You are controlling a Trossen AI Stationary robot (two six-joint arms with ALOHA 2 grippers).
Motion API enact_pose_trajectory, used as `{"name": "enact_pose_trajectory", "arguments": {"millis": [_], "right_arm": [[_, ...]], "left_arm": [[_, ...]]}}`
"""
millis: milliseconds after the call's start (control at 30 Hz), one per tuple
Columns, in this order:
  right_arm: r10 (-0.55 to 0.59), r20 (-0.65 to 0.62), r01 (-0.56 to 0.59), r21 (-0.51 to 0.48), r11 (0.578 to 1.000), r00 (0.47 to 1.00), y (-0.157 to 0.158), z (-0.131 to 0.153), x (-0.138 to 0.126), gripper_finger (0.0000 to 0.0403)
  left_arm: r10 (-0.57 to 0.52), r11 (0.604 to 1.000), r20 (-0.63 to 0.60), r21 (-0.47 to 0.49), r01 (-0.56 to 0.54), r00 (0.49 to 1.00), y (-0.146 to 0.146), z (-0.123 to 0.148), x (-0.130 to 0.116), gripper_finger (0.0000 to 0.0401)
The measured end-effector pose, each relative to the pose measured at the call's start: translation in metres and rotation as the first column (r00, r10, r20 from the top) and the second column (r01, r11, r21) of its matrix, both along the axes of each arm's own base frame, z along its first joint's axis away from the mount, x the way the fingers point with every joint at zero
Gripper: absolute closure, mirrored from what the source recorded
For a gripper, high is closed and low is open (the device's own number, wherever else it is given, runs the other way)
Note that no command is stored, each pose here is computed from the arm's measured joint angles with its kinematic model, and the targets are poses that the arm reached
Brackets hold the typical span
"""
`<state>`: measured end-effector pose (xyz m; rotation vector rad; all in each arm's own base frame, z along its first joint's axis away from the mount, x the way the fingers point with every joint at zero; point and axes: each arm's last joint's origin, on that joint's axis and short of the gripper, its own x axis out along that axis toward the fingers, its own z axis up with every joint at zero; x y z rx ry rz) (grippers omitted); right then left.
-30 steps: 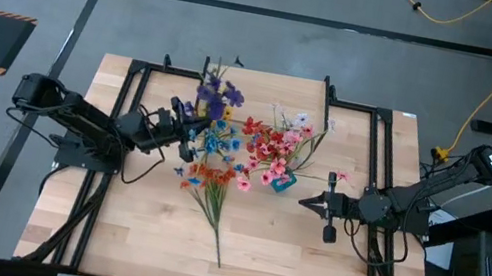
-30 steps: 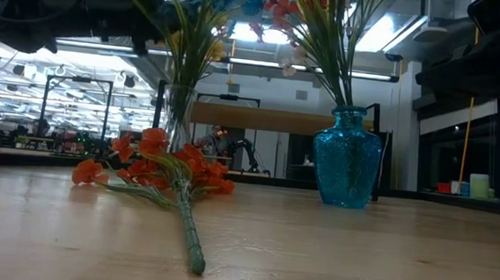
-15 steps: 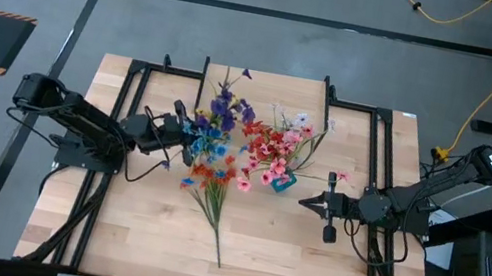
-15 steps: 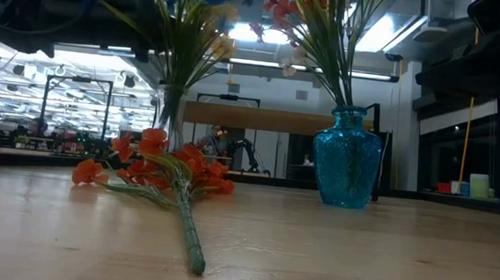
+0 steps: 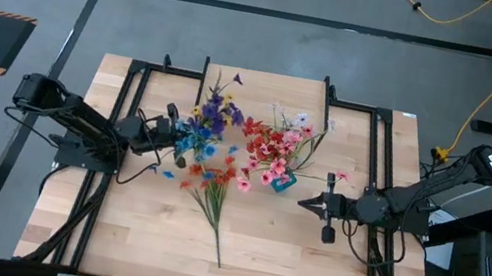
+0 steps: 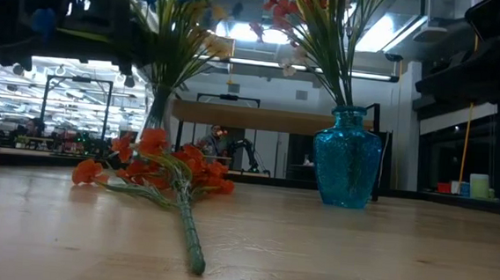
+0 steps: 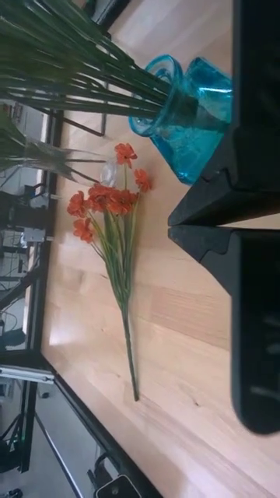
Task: Pick and place flowers into a vace then onto a shelf
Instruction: Put the violet flowers into the transparent vase
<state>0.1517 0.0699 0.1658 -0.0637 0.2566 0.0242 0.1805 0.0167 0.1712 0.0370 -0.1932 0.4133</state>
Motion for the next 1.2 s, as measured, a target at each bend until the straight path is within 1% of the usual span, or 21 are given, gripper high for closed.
{"name": "enact_pose_trajectory", "arguments": {"millis": [333,467,600,733,867,1033,1200], "right_arm": [[-0.002,-0.014,0.002,-0.003,1.0,1.0,0.0,-0.002,0.001,0.0389],[-0.002,-0.014,0.002,-0.004,1.0,1.0,0.0,-0.002,0.001,0.0389],[-0.002,-0.014,0.002,-0.004,1.0,1.0,0.0,-0.002,0.001,0.0389],[-0.002,-0.014,0.002,-0.004,1.0,1.0,0.0,-0.002,0.001,0.0389],[-0.003,-0.014,0.003,-0.005,1.0,1.0,0.0,-0.002,0.001,0.0389],[-0.003,-0.013,0.003,-0.003,1.0,1.0,0.0,-0.002,0.001,0.0389],[-0.009,-0.014,0.01,0.015,1.0,1.0,0.0,-0.002,0.001,0.0389]], "left_arm": [[-0.001,1.0,-0.027,0.0,0.001,1.0,0.0,-0.004,-0.002,0.0385],[-0.001,1.0,-0.057,0.019,0.002,0.998,-0.001,-0.006,-0.001,0.0381],[-0.004,1.0,-0.095,0.016,0.005,0.995,-0.001,-0.01,-0.001,0.0382],[-0.004,1.0,-0.105,0.014,0.006,0.994,-0.001,-0.011,-0.001,0.038],[0.0,1.0,-0.113,0.013,0.001,0.994,-0.001,-0.012,-0.001,0.0374],[0.024,1.0,-0.152,0.01,-0.023,0.988,0.0,-0.015,-0.001,0.0364],[0.032,0.999,-0.151,0.018,-0.03,0.988,0.0,-0.015,-0.001,0.035]]}}
